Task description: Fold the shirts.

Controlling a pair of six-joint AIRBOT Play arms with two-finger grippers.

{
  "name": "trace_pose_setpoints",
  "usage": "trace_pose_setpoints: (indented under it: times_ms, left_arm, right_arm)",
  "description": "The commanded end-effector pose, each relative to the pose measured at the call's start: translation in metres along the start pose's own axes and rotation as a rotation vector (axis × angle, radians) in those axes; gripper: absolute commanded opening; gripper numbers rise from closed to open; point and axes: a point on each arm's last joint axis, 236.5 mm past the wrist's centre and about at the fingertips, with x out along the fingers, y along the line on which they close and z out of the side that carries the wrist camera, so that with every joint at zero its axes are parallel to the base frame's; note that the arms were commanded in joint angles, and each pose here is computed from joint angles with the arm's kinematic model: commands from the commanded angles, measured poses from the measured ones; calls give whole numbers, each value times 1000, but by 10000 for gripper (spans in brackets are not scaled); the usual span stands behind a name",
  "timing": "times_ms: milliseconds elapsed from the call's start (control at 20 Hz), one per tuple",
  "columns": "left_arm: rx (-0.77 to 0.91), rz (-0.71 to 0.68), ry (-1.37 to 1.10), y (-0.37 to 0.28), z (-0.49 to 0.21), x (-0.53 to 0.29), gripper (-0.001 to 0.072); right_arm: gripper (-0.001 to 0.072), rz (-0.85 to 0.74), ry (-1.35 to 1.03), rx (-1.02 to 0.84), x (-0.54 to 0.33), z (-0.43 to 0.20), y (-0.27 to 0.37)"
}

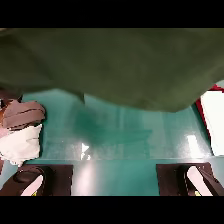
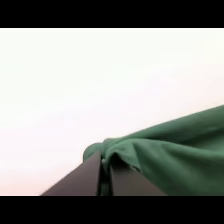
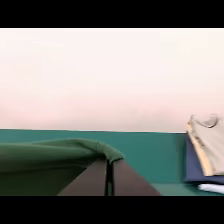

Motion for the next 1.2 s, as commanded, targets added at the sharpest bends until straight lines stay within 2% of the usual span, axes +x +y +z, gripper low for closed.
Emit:
trace_pose_setpoints:
  times_ms: [0, 100, 250, 400, 550, 700, 800, 1000, 1150]
  left_arm:
    - [-45, -35, 62, -5, -24, 22, 30]
    - [-87, -68, 278, -6, -97, 67, 31]
    - [-154, -166, 726, -20, -246, 120, 31]
    - [-233, -259, 1081, -39, -375, 147, 31]
    - [-289, -295, 1266, -50, -468, 169, 31]
    - [-308, -280, 1294, -51, -531, 197, 32]
    - [-262, -277, 1239, -46, -554, 220, 32]
    - [-131, -178, 1044, -14, -551, 267, 32]
    - [-19, -124, 1009, 8, -553, 276, 32]
  right_arm:
    - [16, -47, 124, 35, 10, -25, -23]
    - [16, -2, 272, 127, 39, -64, -39]
    - [16, 49, 602, 242, 96, -158, -56]
    - [16, 0, 1007, 198, 140, -274, -60]
    - [16, -12, 1229, 103, 179, -355, -47]
    - [16, -2, 1226, 71, 231, -401, -35]
    - [16, -17, 1170, 94, 264, -419, -33]
    - [16, -67, 1013, 126, 310, -419, -44]
    - [16, -80, 945, 107, 323, -410, -49]
